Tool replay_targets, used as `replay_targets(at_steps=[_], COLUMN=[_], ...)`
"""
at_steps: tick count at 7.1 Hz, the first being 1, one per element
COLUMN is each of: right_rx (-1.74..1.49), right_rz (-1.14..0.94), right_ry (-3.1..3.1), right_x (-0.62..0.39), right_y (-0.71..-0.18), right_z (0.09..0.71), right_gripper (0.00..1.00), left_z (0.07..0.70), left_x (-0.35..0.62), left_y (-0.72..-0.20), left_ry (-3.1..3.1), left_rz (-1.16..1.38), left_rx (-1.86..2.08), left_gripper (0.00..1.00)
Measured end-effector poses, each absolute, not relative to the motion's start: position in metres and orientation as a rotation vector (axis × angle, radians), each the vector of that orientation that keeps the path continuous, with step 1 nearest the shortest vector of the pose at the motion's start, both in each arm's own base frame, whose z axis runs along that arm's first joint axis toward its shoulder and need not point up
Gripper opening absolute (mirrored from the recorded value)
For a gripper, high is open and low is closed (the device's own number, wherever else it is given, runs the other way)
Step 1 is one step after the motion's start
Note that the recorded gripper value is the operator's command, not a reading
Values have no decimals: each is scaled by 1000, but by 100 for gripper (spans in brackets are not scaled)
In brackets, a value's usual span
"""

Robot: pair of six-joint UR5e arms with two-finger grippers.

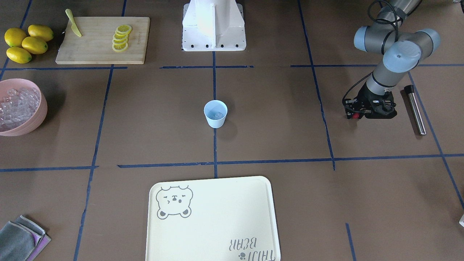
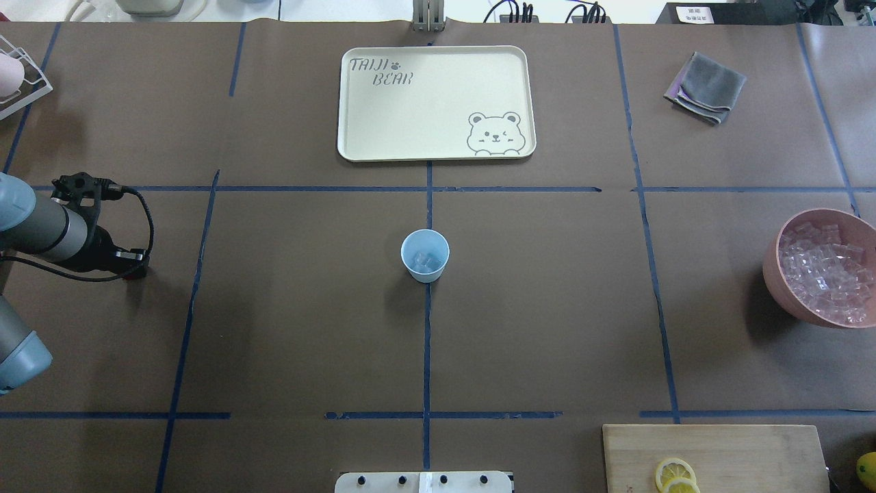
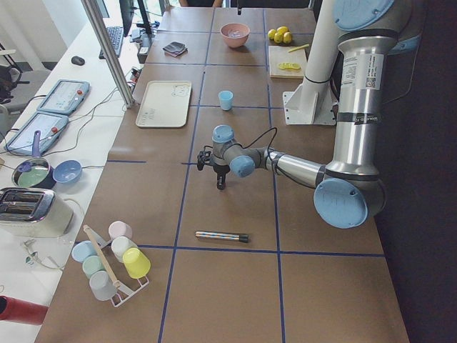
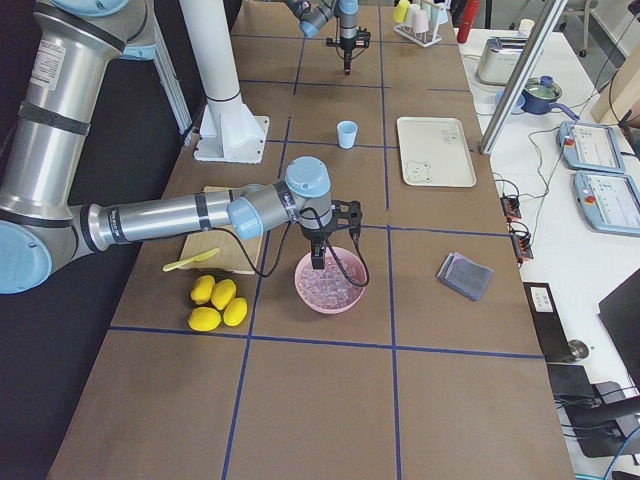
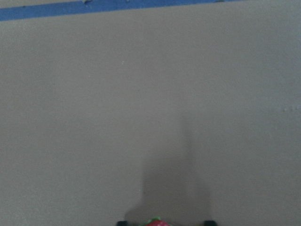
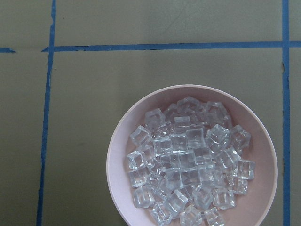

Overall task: Mash ice and strawberries in cup
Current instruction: 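Lower the left gripper onto the red strawberry and grasp it, then carry the strawberry with the left gripper over the blue cup and release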

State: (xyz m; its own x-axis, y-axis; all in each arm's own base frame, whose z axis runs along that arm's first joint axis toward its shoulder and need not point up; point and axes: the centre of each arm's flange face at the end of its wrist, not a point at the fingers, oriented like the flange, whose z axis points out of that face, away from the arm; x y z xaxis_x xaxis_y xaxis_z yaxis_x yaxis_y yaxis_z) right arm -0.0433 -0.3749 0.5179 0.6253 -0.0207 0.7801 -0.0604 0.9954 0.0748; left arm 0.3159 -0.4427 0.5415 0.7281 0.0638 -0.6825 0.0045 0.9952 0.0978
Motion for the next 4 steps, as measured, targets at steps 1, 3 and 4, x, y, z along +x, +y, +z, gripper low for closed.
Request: replay_targets(at_steps=[1, 3, 4], right_rx=[98, 98, 100], right_rz=[23, 23, 23], right_ry=[-895, -895, -893], right_x=[-43, -43, -43], right_y=[-375, -375, -375], right_z=[518, 518, 518], right_gripper=[99, 99, 99], left_z=[537, 491, 450], left_x=[316, 319, 328], left_y=[-443, -446, -454], left_ry=[761, 824, 884], left_rz=[36, 30, 2], left_rx=[102, 144, 167], left_gripper=[0, 0, 0])
